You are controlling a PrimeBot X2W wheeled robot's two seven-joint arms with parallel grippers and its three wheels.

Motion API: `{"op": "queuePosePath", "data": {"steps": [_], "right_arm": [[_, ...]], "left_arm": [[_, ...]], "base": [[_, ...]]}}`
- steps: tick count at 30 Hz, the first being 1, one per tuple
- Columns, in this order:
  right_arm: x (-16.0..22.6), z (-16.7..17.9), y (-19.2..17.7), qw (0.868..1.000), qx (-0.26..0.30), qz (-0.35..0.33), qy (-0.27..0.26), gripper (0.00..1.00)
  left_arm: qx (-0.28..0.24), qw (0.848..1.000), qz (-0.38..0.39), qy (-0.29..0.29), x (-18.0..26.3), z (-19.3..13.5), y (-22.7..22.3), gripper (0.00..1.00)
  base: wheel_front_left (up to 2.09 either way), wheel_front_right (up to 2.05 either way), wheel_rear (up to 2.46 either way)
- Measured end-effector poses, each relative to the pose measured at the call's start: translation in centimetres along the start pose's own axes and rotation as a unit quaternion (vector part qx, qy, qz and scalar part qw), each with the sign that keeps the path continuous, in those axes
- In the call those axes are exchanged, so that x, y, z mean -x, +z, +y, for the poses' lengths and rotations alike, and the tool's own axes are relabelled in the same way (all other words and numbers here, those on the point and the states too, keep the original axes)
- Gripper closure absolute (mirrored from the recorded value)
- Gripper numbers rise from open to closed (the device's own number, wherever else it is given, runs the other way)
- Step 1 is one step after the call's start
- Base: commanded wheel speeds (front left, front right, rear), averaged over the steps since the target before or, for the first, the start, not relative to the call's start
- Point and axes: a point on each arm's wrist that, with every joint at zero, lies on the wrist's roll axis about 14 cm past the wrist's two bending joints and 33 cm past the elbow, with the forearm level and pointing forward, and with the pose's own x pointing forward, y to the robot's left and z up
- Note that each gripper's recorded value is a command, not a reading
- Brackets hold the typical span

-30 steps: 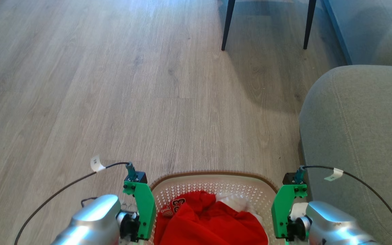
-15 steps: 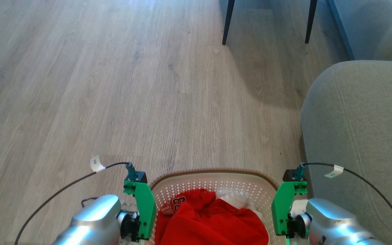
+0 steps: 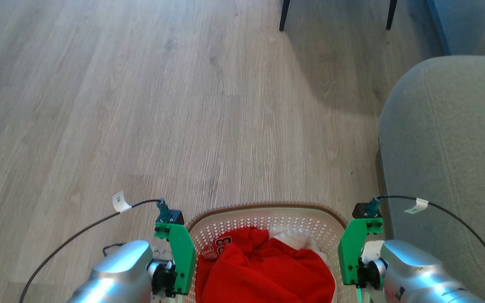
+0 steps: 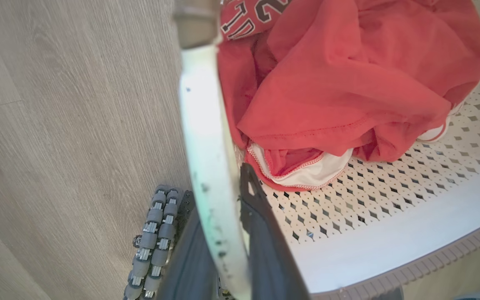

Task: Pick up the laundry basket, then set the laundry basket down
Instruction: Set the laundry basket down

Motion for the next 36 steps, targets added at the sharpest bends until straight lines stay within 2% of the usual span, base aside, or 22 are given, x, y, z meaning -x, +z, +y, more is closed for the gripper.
{"op": "queuePosePath", "data": {"steps": [6,11,18,36], "right_arm": [[-1.4,-0.5,-0.2,1.000,-0.008,0.011,0.004,1.00],[-2.7,-1.2,1.4,1.000,-0.012,0.003,0.006,1.00],[-4.9,-2.4,2.3,0.999,-0.030,-0.005,0.010,1.00],[-13.2,-7.3,1.7,0.995,-0.101,-0.003,0.007,1.00]], "left_arm": [[0.010,1.000,0.006,-0.002,-1.1,0.4,0.2,1.00],[0.015,1.000,-0.001,0.002,-1.9,1.1,1.8,1.00],[-0.002,1.000,-0.008,0.012,-3.6,2.1,3.4,1.00],[-0.036,0.999,-0.035,0.017,-11.9,3.9,7.4,1.00]], "base": [[0.00,0.00,0.00],[0.00,0.00,0.00],[0.00,0.00,0.00],[0.00,0.00,0.00]]}}
